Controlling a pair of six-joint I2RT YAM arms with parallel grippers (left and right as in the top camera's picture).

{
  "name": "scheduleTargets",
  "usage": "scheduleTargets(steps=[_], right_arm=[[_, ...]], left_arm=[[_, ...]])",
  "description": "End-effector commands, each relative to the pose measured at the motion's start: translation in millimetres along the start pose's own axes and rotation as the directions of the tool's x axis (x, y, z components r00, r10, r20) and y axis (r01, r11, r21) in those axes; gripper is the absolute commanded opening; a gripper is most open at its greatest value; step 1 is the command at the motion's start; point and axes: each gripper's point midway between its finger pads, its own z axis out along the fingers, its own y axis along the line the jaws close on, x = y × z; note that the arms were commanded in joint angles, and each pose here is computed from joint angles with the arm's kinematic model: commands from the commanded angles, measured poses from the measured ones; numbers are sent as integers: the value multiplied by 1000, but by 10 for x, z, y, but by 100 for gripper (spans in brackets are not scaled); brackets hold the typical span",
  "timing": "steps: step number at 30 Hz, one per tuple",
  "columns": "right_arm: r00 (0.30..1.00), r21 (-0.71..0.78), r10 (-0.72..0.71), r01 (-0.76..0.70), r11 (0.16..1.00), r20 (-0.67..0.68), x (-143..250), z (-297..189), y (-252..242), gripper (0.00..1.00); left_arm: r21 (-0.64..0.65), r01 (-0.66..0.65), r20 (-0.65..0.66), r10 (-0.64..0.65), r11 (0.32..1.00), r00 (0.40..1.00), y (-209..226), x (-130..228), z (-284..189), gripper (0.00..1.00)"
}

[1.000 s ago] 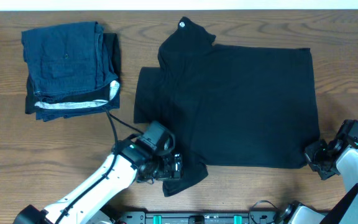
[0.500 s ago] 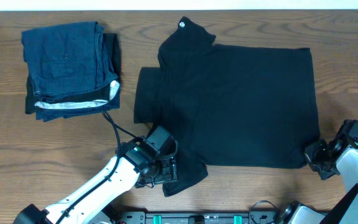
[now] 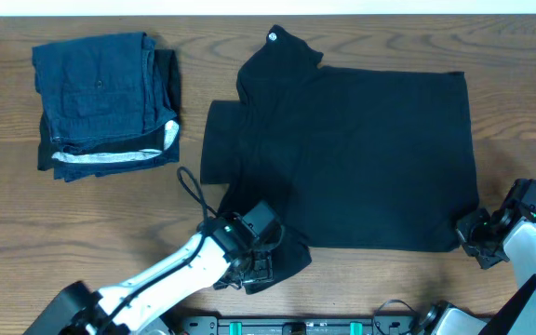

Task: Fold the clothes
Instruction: 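Reach the left gripper to the shirt's lower left hem and grasp it, then lift both hem corners and fold the bottom half up toward the collar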

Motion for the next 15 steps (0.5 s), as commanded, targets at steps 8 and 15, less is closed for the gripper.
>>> scheduleTargets(steps=[8, 15], right_arm=[[999, 16, 20, -19, 1000, -31, 92, 48, -67, 1], [998, 39, 3, 0, 999, -62, 103, -59, -74, 1]], left_arm=[[-54, 54, -11, -54, 997, 998, 88, 4, 104, 39], [-30, -8, -20, 7, 1000, 1000, 25, -17, 53, 6]])
